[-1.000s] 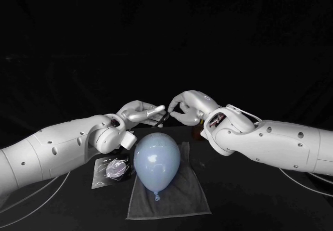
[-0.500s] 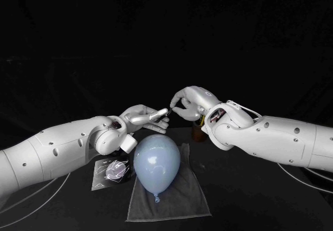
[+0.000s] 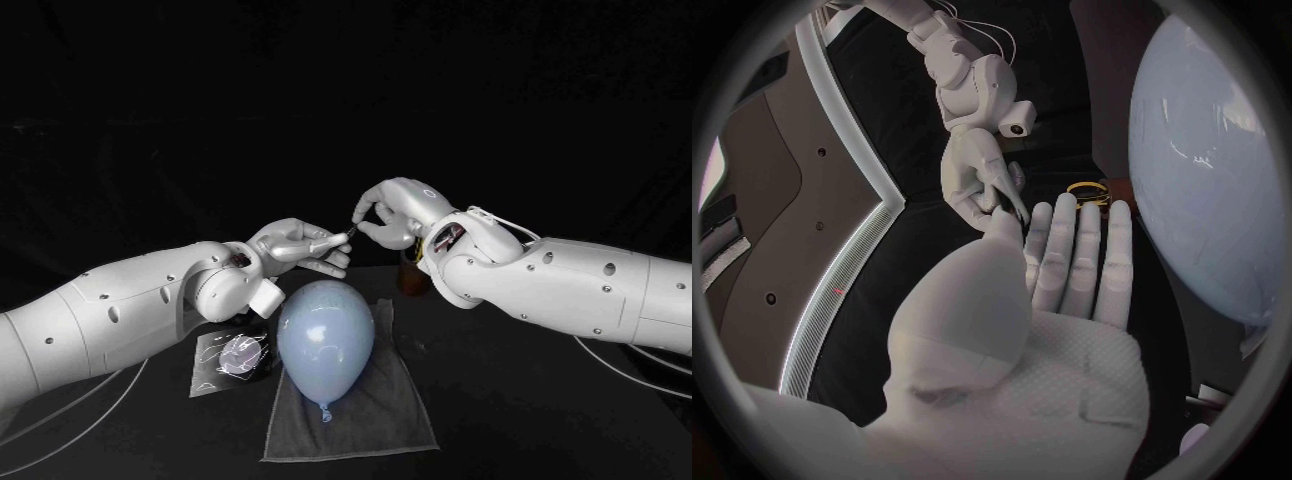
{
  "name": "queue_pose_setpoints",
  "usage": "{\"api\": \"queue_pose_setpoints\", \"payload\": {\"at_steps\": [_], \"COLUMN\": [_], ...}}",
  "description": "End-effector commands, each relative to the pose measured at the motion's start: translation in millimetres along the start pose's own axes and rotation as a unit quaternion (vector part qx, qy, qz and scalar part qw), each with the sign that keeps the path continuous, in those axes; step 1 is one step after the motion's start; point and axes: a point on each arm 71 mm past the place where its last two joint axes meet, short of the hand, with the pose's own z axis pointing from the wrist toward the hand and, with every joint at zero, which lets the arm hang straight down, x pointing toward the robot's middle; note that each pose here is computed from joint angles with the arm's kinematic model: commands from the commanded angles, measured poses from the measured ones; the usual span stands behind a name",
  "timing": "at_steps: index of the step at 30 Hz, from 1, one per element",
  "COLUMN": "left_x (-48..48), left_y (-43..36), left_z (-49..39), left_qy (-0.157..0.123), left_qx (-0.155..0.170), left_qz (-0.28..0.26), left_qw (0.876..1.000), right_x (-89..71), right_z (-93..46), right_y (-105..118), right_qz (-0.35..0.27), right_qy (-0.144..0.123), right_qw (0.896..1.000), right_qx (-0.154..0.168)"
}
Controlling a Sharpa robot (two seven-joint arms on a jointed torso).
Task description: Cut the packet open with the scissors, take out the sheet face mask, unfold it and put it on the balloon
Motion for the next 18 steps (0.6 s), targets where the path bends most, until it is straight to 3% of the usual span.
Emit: {"api": "queue_pose_setpoints", "payload": {"at_steps": [1,18], "left_x": [1.8,-3.2], "left_y": [-3.2,-3.0], "left_z": [1.4,-0.2], "left_qy": [0.006,-0.013], "left_qx": [0.011,0.014], "left_qz": [-0.017,-0.016], "left_qw": [1.0,1.0], "right_x": [0.6,0.6], "right_z": [1.3,3.2], "right_y": [1.7,-0.9], "right_qz": [-0.01,0.014], "right_qy": [0.007,0.001], "right_qw": [1.0,1.0], "right_qx": [-0.006,-0.004]}}
